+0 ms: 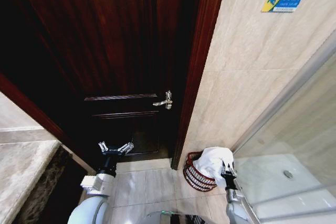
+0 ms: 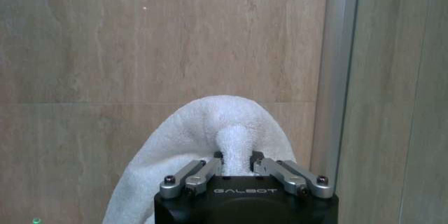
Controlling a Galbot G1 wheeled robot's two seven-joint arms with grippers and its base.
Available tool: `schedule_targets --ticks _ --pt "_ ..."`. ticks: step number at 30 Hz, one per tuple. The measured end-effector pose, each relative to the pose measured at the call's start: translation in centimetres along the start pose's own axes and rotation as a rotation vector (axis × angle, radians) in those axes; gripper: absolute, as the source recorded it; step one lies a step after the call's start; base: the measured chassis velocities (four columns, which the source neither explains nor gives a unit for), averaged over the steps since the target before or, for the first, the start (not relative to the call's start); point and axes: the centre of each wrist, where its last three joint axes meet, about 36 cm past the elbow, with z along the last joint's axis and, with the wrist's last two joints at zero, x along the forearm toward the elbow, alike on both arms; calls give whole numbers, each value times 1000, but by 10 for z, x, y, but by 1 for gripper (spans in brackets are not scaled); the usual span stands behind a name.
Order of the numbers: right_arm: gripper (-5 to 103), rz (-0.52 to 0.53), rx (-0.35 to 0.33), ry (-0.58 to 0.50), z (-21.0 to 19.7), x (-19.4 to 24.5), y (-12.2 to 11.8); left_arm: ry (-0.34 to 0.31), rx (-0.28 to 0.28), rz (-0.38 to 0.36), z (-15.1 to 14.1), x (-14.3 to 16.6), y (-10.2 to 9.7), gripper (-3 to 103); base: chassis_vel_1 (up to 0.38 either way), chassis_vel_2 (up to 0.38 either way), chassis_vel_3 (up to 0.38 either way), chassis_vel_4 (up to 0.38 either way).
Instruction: Discard the used towel into the hamper.
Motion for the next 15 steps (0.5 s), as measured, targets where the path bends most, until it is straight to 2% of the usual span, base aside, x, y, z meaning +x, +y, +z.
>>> schedule_targets --ticks 9,15 --pt "14 -27 5 56 12 22 0 0 0 0 0 0 0 100 -84 87 86 -84" --pt "14 -66 12 117 3 15 0 0 0 0 0 0 0 100 -10 8 8 -8"
